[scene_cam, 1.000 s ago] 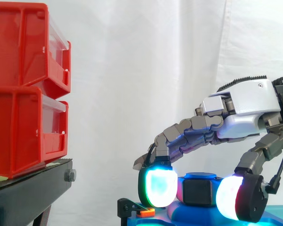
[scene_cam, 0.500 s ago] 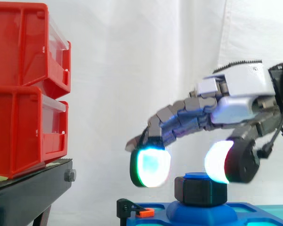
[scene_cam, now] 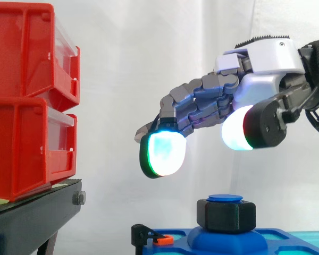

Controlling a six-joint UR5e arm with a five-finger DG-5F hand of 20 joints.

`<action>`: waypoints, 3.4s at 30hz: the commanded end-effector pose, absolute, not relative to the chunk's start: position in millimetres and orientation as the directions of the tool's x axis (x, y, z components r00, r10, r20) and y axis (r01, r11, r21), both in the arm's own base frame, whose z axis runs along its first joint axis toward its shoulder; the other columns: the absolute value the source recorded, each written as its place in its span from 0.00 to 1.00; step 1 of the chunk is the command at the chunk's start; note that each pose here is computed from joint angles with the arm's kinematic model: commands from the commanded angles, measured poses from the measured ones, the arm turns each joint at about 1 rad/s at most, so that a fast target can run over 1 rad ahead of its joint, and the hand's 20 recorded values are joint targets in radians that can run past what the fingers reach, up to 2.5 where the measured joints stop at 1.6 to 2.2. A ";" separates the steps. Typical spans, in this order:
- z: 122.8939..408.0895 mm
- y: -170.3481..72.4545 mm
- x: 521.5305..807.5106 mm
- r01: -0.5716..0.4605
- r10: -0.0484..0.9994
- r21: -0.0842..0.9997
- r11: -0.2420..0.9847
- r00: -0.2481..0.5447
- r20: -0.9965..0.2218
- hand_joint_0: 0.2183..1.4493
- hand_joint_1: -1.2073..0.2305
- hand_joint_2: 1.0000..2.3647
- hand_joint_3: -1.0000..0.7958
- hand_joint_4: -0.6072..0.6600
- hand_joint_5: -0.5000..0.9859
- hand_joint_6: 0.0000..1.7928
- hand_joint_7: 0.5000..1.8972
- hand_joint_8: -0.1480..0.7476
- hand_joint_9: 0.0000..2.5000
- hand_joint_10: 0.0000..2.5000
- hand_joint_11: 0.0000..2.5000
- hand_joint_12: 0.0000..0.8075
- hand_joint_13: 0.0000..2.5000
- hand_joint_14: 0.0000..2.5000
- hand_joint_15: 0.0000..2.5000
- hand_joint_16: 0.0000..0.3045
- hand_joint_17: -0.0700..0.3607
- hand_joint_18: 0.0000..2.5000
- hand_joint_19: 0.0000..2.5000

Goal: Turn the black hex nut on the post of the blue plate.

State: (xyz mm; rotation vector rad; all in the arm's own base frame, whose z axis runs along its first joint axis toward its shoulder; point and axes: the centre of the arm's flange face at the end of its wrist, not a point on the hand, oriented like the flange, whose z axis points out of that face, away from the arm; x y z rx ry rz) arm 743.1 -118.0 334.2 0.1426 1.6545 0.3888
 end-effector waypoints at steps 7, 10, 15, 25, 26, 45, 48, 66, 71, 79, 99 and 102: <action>372.2 -125.4 708.3 -0.018 0.373 0.385 0.923 -0.211 -0.903 0.16 0.49 0.00 0.28 0.64 0.18 0.28 0.31 0.46 0.08 0.00 0.00 0.50 0.05 0.00 0.00 0.22 0.52 0.03 0.06; 378.9 -125.5 692.5 -0.006 0.380 0.392 0.920 -0.232 -0.895 0.16 0.49 0.00 0.28 0.64 0.18 0.28 0.31 0.46 0.09 0.00 0.00 0.50 0.05 0.00 0.00 0.22 0.51 0.03 0.06; 382.7 -128.6 647.4 0.021 0.427 0.430 0.903 -0.171 -0.888 0.17 0.49 0.00 0.28 0.64 0.18 0.28 0.31 0.46 0.09 0.00 0.00 0.49 0.05 0.00 0.00 0.22 0.51 0.03 0.06; 377.0 -138.2 576.9 0.064 0.577 0.577 0.815 0.008 -0.816 0.17 0.49 0.00 0.28 0.65 0.19 0.28 0.30 0.46 0.09 0.00 0.00 0.49 0.05 0.00 0.00 0.21 0.50 0.02 0.06; 379.5 -137.8 575.2 0.066 0.583 0.583 0.810 0.011 -0.812 0.18 0.49 0.00 0.28 0.64 0.19 0.28 0.29 0.46 0.09 0.00 0.00 0.48 0.04 0.00 0.00 0.21 0.50 0.02 0.06; 384.0 -148.9 530.6 0.198 0.747 0.726 0.659 -0.057 -0.662 0.19 0.48 0.00 0.28 0.64 0.20 0.28 0.26 0.45 0.10 0.00 0.00 0.47 0.03 0.00 0.00 0.21 0.50 0.00 0.06; 382.6 -149.3 525.1 0.195 0.750 0.731 0.654 -0.039 -0.660 0.19 0.48 0.00 0.28 0.62 0.19 0.28 0.17 0.42 0.08 0.00 0.00 0.46 0.01 0.00 0.00 0.21 0.50 0.00 0.04; 381.6 -149.8 526.3 0.219 0.738 0.718 0.661 -0.012 -0.675 0.18 0.52 0.00 0.28 0.57 0.17 0.28 0.09 0.36 0.00 0.00 0.00 0.44 0.00 0.00 0.00 0.21 0.49 0.00 0.02; 381.6 -149.8 526.3 0.219 0.738 0.718 0.661 -0.012 -0.675 0.17 0.52 0.00 0.28 0.58 0.16 0.28 0.09 0.35 0.00 0.00 0.00 0.44 0.00 0.00 0.00 0.21 0.49 0.00 0.02; 382.4 -149.8 525.9 0.218 0.737 0.718 0.661 -0.011 -0.675 0.18 0.52 0.00 0.28 0.59 0.16 0.28 0.09 0.36 0.00 0.00 0.00 0.45 0.00 0.00 0.00 0.20 0.49 0.00 0.02; 381.6 -149.8 526.3 0.219 0.738 0.718 0.661 -0.012 -0.675 0.18 0.51 0.00 0.28 0.52 0.16 0.28 0.08 0.36 0.00 0.00 0.00 0.43 0.00 0.00 0.00 0.18 0.45 0.00 0.00; 381.6 -149.8 526.3 0.219 0.738 0.718 0.661 -0.012 -0.675 0.18 0.51 0.00 0.28 0.51 0.16 0.28 0.06 0.36 0.00 0.00 0.00 0.43 0.00 0.00 0.00 0.18 0.45 0.00 0.00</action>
